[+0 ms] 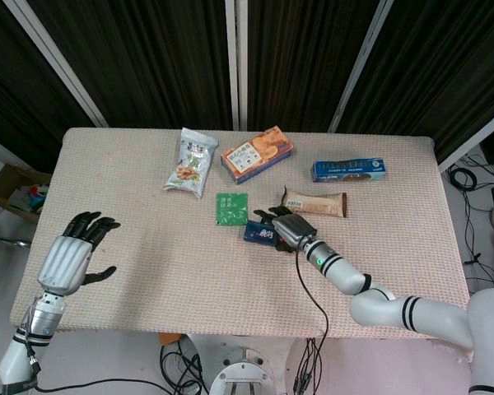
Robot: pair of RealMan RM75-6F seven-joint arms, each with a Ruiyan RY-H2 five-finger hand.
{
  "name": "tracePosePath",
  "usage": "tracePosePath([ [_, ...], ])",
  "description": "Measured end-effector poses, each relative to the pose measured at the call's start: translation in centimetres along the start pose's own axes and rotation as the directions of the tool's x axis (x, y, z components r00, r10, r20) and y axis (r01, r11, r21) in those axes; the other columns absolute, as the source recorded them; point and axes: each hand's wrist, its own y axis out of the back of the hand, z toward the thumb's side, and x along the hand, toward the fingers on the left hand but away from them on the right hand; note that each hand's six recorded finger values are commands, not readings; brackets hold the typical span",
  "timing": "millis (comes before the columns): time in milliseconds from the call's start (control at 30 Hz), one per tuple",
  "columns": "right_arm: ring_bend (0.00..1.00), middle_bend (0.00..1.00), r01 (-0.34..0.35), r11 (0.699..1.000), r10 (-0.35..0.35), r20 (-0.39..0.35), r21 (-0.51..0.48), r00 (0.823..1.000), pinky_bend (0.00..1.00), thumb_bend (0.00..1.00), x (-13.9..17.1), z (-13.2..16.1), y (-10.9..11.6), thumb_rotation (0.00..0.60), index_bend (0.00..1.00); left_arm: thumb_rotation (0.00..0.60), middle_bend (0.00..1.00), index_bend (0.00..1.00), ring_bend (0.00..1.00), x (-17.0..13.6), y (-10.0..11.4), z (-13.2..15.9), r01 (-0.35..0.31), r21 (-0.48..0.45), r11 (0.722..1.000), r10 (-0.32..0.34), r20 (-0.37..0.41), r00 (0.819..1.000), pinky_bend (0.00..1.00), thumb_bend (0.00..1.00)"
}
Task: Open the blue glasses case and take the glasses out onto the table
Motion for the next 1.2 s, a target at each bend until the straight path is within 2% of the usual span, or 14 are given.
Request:
tracePosePath([
  [167,0.03,0.23,-0.039,0.998,0.041,-0.053,0.046,0.998,0.0,0.89,0.4,1.9,-1.1,0.6,0.0,0.6,0.22,0.24,0.13,-0.4,0.1,-0.2,-0.009,-0.002,1.0,0.009,-0.006,1.0,0.14,0.05],
  [233,0.03,0.22,-0.033,0.997,0.037,-0.063,0.063,0.997,0.0,0.76,0.8,2.1,-1.0,0.6,0.0,0.6,0.22,0.24,0.13,-0.4,0.1,-0.3,-0.01,-0.003,1.0,0.009,-0.009,1.0,0.14,0.05],
  [300,0.03,0.22,-0.008,0.996,0.014,-0.064,0.084,0.998,0.0,0.58,1.0,1.9,-0.6,0.6,0.0,0.6,0.22,0.24,0.13,-0.5,0.1,-0.4,-0.01,-0.005,1.0,0.01,-0.011,1.0,0.14,0.05],
  [433,0.03,0.22,0.081,0.978,-0.069,-0.07,0.194,0.995,0.0,0.42,1.9,1.0,0.9,0.6,0.08,0.6,0.22,0.24,0.13,-0.7,0.0,-0.4,-0.006,-0.008,1.0,0.006,-0.012,1.0,0.14,0.05],
  [500,0.03,0.22,0.099,0.962,-0.083,-0.069,0.256,0.994,0.0,0.38,2.3,0.5,1.3,0.6,0.1,0.6,0.22,0.24,0.13,-0.7,-0.1,-0.4,-0.004,-0.009,1.0,0.004,-0.012,1.0,0.14,0.05],
  [633,0.03,0.22,0.083,0.924,-0.066,-0.058,0.372,0.996,0.0,0.37,2.8,-0.6,1.1,0.6,0.11,0.6,0.22,0.24,0.13,-0.7,-0.1,-0.3,-0.004,-0.013,1.0,0.004,-0.01,1.0,0.14,0.05],
  [767,0.03,0.22,0.073,0.9,-0.055,-0.055,0.43,0.997,0.0,0.37,2.8,-0.9,0.9,0.6,0.11,0.6,0.22,0.24,0.13,-0.8,-0.1,-0.3,-0.004,-0.013,1.0,0.004,-0.013,1.0,0.14,0.05],
  [933,0.03,0.22,0.067,0.882,-0.049,-0.051,0.466,0.997,0.0,0.37,2.2,-1.0,0.4,0.6,0.11,0.6,0.22,0.24,0.13,-0.9,0.0,-0.5,-0.005,-0.013,1.0,0.005,-0.02,1.0,0.14,0.05],
  [1200,0.03,0.22,0.058,0.879,-0.045,-0.038,0.474,0.998,0.0,0.37,1.5,-1.2,-0.2,0.6,0.13,0.6,0.22,0.24,0.13,-1.1,0.0,-0.7,-0.005,-0.017,1.0,0.005,-0.029,1.0,0.14,0.05],
])
